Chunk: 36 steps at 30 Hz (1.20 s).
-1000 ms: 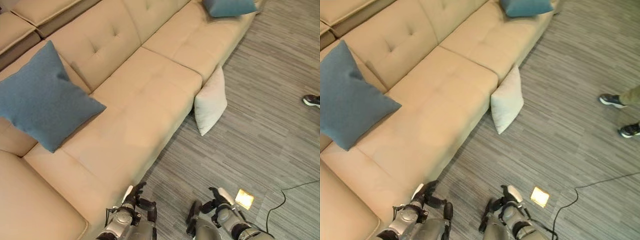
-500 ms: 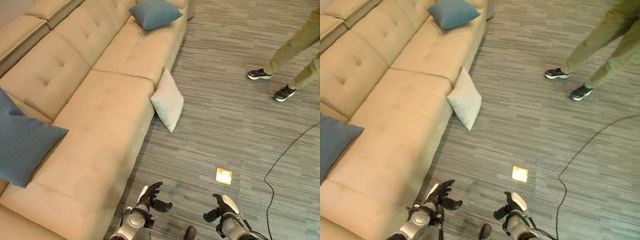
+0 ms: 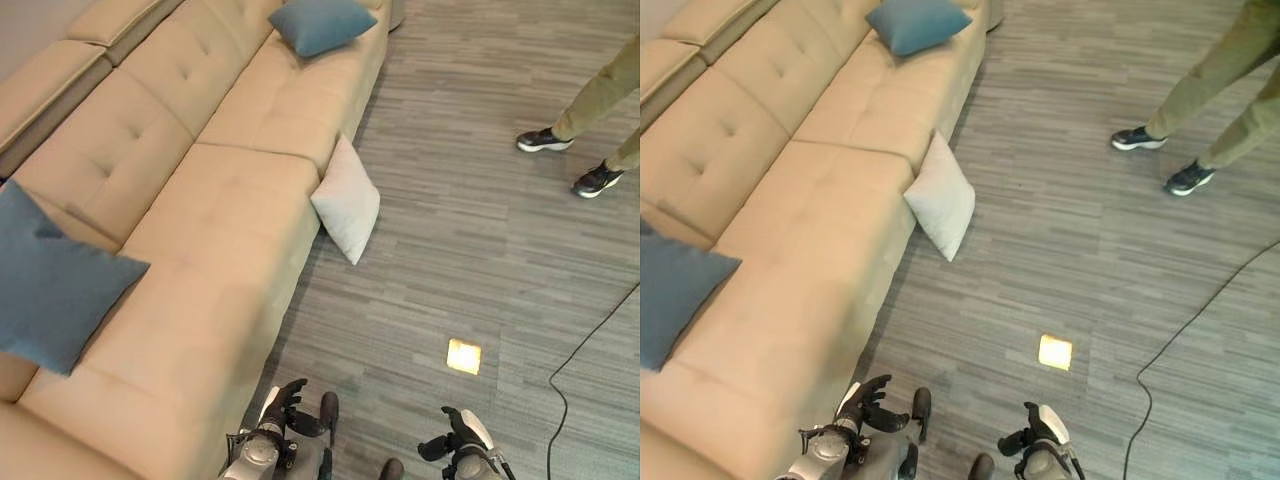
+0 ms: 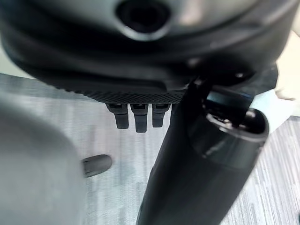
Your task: Pick up all the scattered cushions and arrange them neatly on the sofa.
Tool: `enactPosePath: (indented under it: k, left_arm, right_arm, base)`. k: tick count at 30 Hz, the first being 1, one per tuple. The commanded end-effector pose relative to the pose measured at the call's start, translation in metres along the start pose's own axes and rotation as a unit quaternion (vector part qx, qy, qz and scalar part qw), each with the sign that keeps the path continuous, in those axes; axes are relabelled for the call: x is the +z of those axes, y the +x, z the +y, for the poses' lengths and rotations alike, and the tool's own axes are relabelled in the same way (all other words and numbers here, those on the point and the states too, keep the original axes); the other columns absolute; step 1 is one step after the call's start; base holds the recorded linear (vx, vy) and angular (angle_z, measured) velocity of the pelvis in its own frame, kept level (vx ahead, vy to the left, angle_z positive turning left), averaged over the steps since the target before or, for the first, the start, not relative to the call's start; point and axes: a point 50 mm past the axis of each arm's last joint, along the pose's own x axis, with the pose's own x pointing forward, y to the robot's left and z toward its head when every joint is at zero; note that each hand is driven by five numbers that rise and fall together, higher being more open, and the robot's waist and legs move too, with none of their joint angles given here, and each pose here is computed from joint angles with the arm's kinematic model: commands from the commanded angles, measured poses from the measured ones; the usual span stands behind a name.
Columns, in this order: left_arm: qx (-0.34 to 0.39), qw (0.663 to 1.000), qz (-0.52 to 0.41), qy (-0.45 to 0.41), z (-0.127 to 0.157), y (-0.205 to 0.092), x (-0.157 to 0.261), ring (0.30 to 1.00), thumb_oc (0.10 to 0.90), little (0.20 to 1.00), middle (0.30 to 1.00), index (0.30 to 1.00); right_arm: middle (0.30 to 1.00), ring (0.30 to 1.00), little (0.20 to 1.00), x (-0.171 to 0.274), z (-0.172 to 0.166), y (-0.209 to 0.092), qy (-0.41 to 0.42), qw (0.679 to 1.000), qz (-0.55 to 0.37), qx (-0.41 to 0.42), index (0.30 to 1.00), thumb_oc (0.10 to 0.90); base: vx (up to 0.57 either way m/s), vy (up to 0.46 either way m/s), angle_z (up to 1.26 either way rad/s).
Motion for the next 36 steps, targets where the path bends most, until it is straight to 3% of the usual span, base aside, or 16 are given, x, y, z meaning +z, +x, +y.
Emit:
enactPosePath:
  k: [1, 12, 20, 26, 36]
  left_arm:
    - [-0.001, 0.996, -0.085, -0.011, 0.0, 0.009, 0.045, 0.9, 0.8, 0.9, 0.9, 0.9]
    - [-0.007, 0.995, -0.097, 0.017, 0.003, 0.011, 0.051, 0.9, 0.8, 0.9, 0.9, 0.9]
    - [-0.005, 0.997, -0.076, -0.011, -0.002, 0.007, 0.036, 0.9, 0.8, 0.9, 0.9, 0.9]
    - [-0.011, 0.993, -0.111, -0.034, 0.002, 0.008, 0.055, 0.9, 0.8, 0.9, 0.9, 0.9]
    - [-0.002, 0.993, -0.115, -0.024, 0.005, 0.007, 0.058, 0.9, 0.8, 0.9, 0.9, 0.9]
  right_arm:
    - [0.9, 0.9, 0.9, 0.024, -0.016, 0.007, 0.021, 0.999, -0.036, -0.023, 0.9, 0.8]
    - [0.9, 0.9, 0.9, 0.04, -0.015, 0.008, 0.016, 0.998, -0.067, -0.008, 0.9, 0.8]
    - [0.9, 0.9, 0.9, 0.036, -0.013, 0.006, 0.002, 0.997, -0.074, -0.004, 0.9, 0.8]
    - [0.9, 0.9, 0.9, 0.041, -0.024, 0.008, 0.026, 0.996, -0.082, -0.02, 0.9, 0.8]
    - [0.9, 0.9, 0.9, 0.021, -0.02, 0.006, 0.022, 0.998, -0.054, -0.023, 0.9, 0.8]
  base:
    - [0.31, 0.215, 0.06]
    - [0.23, 0.009, 0.02]
    - [0.35, -0.199, 0.39]
    - [0.17, -0.261, 0.32]
    - [0.25, -0.085, 0.02]
